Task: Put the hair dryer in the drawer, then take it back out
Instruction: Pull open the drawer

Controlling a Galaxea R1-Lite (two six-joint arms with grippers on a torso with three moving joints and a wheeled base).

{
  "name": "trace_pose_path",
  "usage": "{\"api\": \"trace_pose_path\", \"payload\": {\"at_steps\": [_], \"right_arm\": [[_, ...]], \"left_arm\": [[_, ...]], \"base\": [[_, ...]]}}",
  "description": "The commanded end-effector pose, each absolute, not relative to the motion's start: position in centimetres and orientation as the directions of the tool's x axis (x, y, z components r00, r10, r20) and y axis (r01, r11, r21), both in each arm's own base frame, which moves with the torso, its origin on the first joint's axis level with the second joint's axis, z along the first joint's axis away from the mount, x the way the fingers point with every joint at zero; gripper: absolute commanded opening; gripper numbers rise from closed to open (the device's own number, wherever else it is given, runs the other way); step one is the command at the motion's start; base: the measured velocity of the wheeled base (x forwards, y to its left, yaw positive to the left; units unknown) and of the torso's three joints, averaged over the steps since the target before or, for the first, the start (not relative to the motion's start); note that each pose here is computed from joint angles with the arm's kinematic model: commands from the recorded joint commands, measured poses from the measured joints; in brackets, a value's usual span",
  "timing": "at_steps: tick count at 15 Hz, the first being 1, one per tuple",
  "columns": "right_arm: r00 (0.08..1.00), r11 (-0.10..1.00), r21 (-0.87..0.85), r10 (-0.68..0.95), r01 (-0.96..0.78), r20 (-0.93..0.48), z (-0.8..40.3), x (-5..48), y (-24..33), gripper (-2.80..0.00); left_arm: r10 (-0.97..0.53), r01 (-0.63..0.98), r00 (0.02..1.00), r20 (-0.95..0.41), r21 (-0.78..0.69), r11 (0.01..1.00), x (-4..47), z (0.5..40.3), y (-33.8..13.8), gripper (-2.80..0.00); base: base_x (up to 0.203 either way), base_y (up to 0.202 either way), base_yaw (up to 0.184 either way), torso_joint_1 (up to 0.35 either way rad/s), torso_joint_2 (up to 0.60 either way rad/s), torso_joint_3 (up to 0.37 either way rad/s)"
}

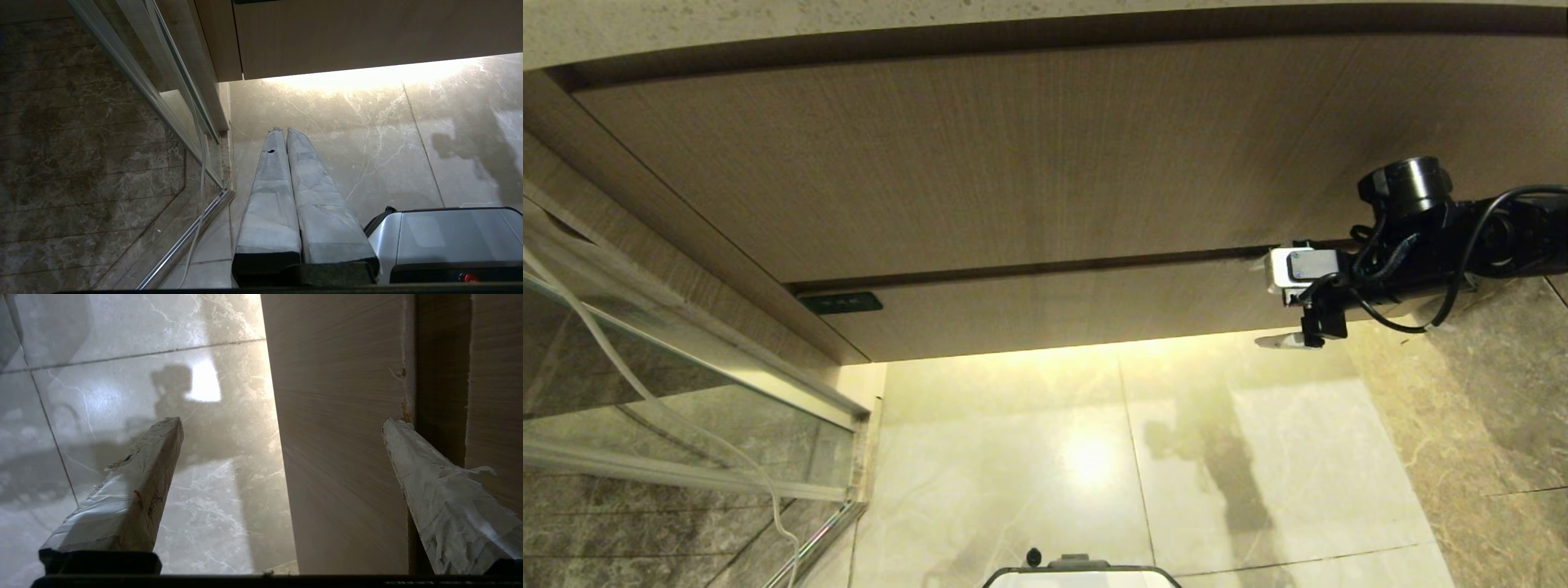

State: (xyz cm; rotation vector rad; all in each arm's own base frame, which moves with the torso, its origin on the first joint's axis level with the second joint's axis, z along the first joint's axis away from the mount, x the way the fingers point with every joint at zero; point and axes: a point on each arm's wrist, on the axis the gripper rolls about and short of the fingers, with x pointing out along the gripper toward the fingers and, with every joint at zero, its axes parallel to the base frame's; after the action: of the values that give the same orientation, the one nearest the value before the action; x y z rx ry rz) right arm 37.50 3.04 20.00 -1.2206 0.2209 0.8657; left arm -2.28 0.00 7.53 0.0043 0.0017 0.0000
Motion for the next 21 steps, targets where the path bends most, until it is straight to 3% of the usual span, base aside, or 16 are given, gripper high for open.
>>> {"api": "trace_pose_path", "payload": {"at_steps": [1,6,21], "right_arm": [[0.681,0.101,-0.731,0.466,-0.675,-0.565,20.2,37.3,3.2,0.0],[0.748,0.175,-0.785,0.479,-0.594,-0.46,19.3,36.2,5.2,0.0],[0.792,0.187,-0.833,0.47,-0.521,-0.39,17.4,37.3,5.8,0.0]], "left_arm": [[0.0,0.0,1.0,-0.003,0.005,1.0,-2.3,7.5,0.0,-2.8],[0.0,0.0,1.0,-0.003,0.005,1.0,-2.3,7.5,0.0,-2.8],[0.0,0.0,1.0,-0.003,0.005,1.0,-2.3,7.5,0.0,-2.8]], "base": [[0.0,0.0,0.0,0.0,0.0,0.0],[0.0,0.0,0.0,0.0,0.0,0.0],[0.0,0.0,0.0,0.0,0.0,0.0]]}}
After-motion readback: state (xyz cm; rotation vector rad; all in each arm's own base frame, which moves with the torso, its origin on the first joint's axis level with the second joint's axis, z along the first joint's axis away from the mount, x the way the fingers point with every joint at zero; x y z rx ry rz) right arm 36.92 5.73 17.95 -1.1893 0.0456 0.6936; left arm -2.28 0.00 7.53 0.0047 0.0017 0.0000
